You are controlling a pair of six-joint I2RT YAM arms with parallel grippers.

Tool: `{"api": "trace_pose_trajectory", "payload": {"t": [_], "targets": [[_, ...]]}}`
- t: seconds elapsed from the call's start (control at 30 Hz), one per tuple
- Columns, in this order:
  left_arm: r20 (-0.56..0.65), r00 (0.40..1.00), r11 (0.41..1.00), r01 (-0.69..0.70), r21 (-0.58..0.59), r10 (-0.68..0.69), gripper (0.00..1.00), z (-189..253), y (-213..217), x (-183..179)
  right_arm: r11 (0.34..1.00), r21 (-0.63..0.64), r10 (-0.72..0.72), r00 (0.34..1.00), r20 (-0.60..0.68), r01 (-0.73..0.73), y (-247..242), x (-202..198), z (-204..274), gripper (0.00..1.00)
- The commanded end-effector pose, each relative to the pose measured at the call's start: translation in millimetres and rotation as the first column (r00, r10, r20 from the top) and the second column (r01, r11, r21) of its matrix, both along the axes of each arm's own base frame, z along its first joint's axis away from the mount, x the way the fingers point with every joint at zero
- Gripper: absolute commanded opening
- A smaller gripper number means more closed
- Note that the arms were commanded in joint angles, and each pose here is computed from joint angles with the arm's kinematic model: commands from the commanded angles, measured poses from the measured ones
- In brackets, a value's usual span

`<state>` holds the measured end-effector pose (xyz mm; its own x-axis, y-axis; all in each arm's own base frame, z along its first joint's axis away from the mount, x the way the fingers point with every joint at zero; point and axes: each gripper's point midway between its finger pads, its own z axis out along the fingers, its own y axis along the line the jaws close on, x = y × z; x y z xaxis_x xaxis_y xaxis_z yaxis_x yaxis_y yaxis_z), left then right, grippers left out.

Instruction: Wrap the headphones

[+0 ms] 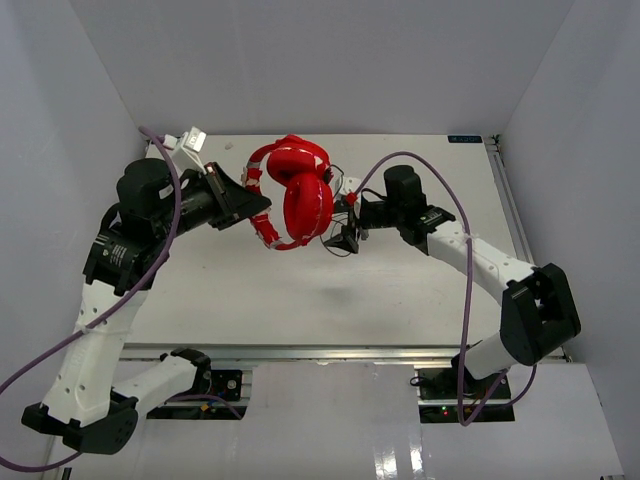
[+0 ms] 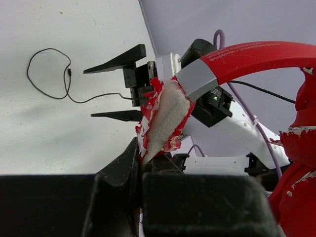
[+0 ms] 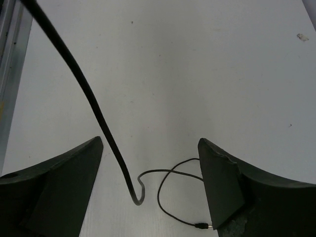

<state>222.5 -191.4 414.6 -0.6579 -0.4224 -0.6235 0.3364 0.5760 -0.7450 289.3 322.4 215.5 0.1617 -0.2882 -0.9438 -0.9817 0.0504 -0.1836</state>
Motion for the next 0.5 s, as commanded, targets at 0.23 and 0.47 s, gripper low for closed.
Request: {"api": "trace_pose_trajectory", "payload": {"t": [0.23,0.47], "targets": [[0.021,1.000,0.970,0.001,-0.244,0.005,0.00,33,-12,2,0.937,0.184,0.320,0.941,-0.107,-0.297,-6,-91,17,0.46],[0.031,0.999,0.959,-0.002,-0.284,0.012,0.00,45,-16,11,0.891,0.237,0.429,0.888,-0.165,-0.387,-2,-123,47,0.33]]}}
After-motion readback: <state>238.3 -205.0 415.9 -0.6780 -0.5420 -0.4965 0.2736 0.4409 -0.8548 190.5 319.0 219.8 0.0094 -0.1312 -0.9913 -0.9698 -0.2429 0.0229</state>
